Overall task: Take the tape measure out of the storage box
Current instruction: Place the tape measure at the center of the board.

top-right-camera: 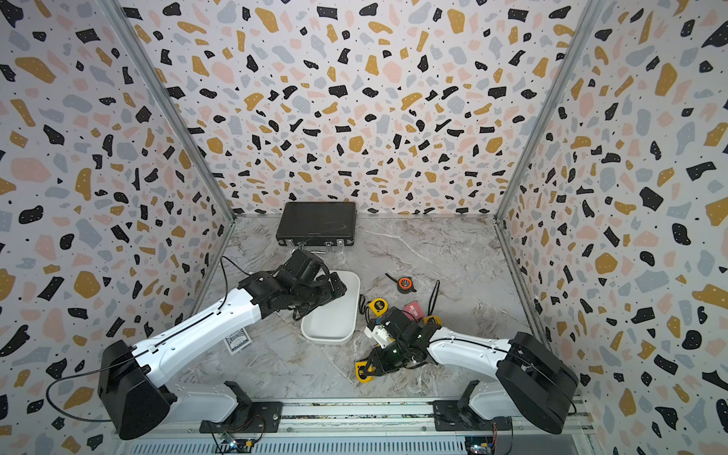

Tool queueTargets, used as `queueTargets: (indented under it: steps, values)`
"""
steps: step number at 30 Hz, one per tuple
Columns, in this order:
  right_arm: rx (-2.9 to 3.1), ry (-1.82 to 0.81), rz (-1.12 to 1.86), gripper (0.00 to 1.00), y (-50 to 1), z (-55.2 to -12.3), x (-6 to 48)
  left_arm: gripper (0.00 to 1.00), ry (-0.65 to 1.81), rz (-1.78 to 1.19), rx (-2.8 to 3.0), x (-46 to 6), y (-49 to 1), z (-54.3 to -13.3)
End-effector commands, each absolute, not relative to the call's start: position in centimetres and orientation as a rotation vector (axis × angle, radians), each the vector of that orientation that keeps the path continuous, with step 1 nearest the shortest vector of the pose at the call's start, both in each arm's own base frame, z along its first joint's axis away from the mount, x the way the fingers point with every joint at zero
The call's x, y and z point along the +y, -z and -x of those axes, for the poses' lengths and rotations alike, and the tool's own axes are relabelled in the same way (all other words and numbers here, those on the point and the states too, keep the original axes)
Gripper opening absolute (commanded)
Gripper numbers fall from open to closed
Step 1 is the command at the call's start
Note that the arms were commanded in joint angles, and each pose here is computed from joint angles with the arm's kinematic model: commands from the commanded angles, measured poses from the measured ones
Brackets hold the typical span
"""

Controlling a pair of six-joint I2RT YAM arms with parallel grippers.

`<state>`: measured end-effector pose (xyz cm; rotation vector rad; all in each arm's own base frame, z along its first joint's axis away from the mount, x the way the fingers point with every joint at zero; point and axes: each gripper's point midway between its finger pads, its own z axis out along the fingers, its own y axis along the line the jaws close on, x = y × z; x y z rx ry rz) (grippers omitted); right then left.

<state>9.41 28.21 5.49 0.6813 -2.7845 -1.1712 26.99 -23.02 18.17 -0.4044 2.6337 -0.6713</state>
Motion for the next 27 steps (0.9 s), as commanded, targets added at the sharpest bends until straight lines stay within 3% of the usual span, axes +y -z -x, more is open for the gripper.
queueTargets:
  steps: [1, 6, 23, 27]
  values:
    - [-2.791, 1.158, -0.710, 0.18, -6.1, -9.7, 28.5, 1.00, 0.686, 0.408, 2.602, -22.7, -18.8, -27.2]
    - [-2.804, 1.114, -0.694, 0.28, -5.6, -9.7, 28.2, 1.00, 0.684, 0.411, 2.599, -22.5, -18.7, -27.1]
    - [-2.901, 0.991, -0.705, 0.79, -7.6, -10.4, 26.7, 1.00, 0.636, 0.358, 2.563, -21.1, -20.0, -27.1]
    - [-2.969, 0.974, -0.731, 0.84, -9.0, -11.3, 26.3, 1.00, 0.574, 0.324, 2.547, -20.1, -20.6, -27.2]
